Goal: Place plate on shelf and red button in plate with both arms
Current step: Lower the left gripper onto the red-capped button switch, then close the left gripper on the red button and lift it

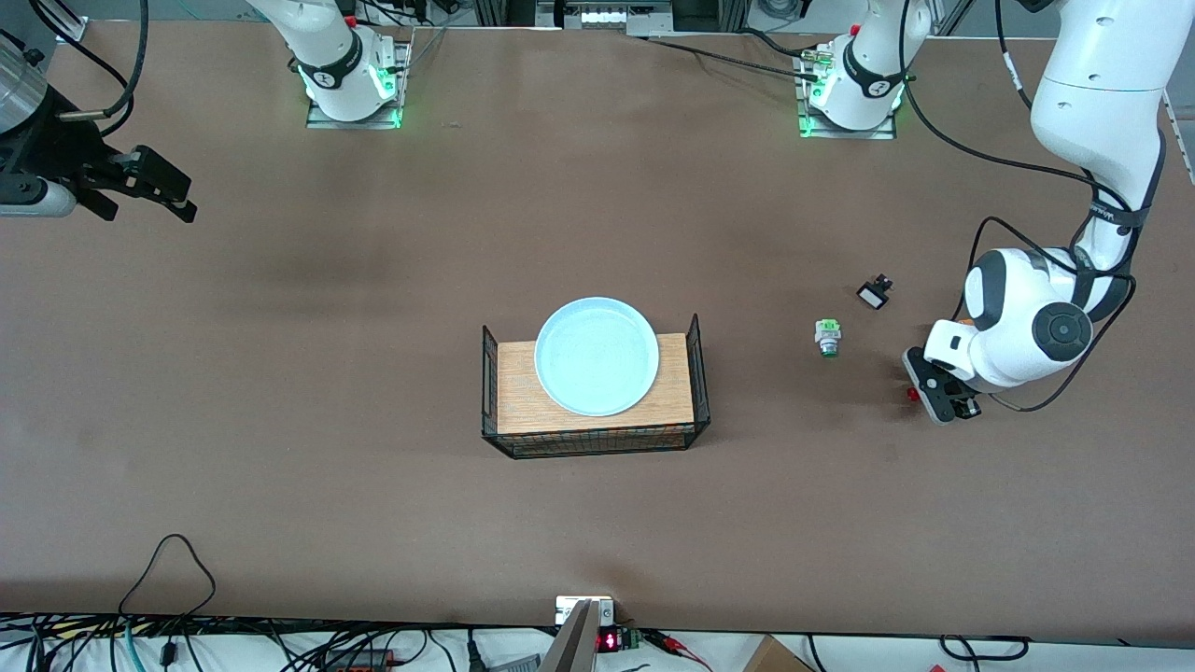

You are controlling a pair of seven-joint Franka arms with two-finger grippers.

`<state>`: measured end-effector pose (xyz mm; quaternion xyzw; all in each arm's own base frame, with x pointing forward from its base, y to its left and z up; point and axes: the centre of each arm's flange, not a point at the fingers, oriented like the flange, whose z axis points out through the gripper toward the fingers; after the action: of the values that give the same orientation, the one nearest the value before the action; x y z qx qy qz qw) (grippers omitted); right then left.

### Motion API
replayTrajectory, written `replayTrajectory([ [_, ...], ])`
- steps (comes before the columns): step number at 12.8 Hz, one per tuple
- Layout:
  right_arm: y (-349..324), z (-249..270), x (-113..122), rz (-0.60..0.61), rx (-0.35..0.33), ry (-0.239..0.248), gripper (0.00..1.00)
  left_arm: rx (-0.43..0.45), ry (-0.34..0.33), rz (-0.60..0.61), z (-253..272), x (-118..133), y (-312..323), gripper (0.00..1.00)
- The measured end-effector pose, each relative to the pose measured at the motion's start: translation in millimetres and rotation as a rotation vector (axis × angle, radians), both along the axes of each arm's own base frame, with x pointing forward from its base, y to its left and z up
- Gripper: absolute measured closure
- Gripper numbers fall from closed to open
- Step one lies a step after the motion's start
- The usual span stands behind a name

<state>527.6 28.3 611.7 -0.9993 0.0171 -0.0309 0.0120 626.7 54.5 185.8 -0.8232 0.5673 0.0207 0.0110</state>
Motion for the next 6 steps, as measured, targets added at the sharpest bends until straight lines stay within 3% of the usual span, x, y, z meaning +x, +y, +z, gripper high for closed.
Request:
replayTrajectory([
  [3,0.0,0.5,-0.3,0.000,0.000,-0.001,0.00,-0.001,0.019,0.004,47.7,12.9,-14.1,0.59],
  [6,0.0,1.0,-0.6,0.000,0.000,-0.002,0.00,-0.017,0.070,0.083,133.4,33.8,-72.7,0.59],
])
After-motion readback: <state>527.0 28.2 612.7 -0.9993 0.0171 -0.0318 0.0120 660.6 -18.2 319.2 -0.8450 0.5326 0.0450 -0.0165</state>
